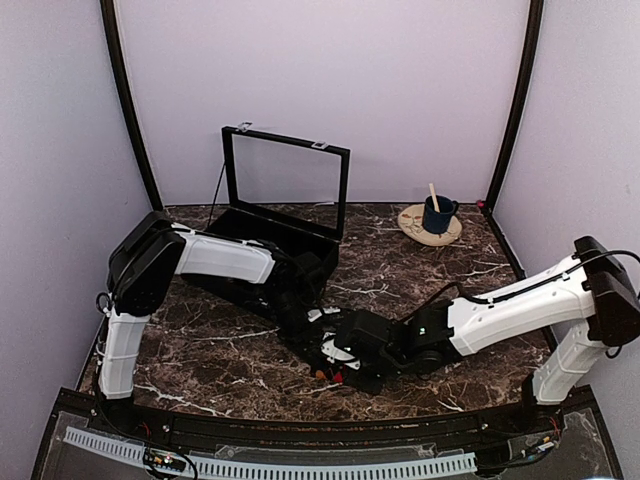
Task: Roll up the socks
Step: Roll the sock at the center of the board.
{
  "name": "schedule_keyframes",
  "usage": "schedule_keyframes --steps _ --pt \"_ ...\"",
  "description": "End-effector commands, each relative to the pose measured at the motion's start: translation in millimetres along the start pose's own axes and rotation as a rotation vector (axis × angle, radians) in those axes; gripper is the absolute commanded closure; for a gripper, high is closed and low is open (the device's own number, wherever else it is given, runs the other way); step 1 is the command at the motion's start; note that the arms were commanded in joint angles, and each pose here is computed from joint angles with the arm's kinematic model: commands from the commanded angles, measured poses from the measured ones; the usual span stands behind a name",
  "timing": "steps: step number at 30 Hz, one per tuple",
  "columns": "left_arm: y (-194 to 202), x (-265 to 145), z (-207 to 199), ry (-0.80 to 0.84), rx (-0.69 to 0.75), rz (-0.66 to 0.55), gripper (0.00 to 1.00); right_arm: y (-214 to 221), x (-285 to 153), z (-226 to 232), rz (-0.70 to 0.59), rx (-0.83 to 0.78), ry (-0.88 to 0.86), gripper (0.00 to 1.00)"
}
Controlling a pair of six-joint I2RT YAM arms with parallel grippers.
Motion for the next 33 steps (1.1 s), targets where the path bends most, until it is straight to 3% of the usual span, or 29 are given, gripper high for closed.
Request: schedule_keyframes --steps 1,13,33 --pt "20.9 24.1 35.7 -0.122 -0.038 0.116 0.88 -12.3 -19.2 17.3 -0.040 -0.097 -0.012 0.75" --pt "19.8 23.9 36.3 -0.116 -0.036 0.131 0.88 -10.8 -8.9 38.0 -0.009 -0.200 -0.034 0.63" --pt "19.3 23.4 36.2 -0.109 -0.042 0.130 0.88 -1.3 25.8 33.1 0.052 -0.232 -0.047 0.66"
Point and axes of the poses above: each gripper's point midway between its finger pads, its own x axis out along the fingers, its own z axis along the line the jaws close on, y = z × x, the point moved 4 cm from there along -x, back along the fingers, and after that the axes turned 8 degrees about x, right-handed, at the moved point
